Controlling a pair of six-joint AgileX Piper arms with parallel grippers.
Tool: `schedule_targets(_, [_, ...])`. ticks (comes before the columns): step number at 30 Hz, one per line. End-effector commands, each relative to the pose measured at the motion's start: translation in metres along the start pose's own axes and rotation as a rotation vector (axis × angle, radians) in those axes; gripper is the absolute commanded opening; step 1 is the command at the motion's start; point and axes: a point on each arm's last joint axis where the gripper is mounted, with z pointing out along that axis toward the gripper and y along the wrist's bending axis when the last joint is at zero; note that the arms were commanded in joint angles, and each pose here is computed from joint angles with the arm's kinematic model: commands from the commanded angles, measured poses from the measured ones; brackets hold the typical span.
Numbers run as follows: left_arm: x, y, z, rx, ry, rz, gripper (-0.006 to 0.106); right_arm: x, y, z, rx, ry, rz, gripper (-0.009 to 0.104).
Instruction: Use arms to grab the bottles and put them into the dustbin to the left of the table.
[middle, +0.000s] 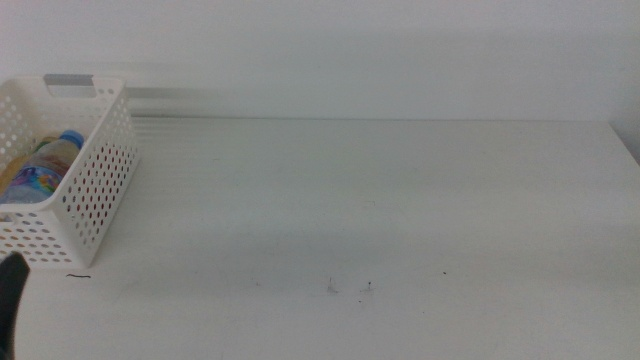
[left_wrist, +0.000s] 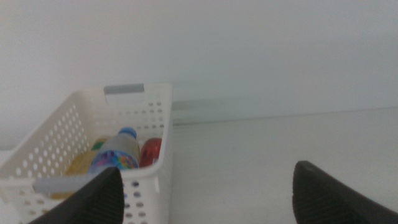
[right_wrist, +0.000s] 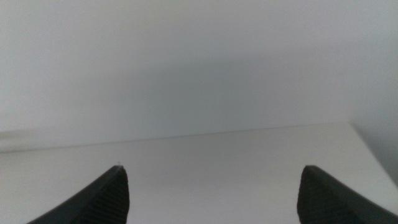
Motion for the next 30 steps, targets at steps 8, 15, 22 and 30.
schedule_targets(8, [0.048, -0.001, -0.002, -0.004, -0.032, -0.020, 0.091, 0.037, -0.012, -0.015, 0.093, -0.082, -0.010, 0.088])
schedule_targets(15, [0.063, -0.001, 0.001, -0.005, 0.026, -0.005, 0.091, 0.056, -0.016, -0.016, 0.125, -0.064, -0.023, 0.088])
schedule_targets(22, [0.062, 0.000, 0.001, -0.010, 0.018, 0.018, 0.091, 0.056, -0.017, -0.016, 0.129, -0.061, -0.047, 0.088])
schedule_targets(30, [0.062, 0.000, 0.001, -0.010, 0.015, 0.018, 0.091, 0.056, -0.017, -0.016, 0.129, -0.061, -0.047, 0.088])
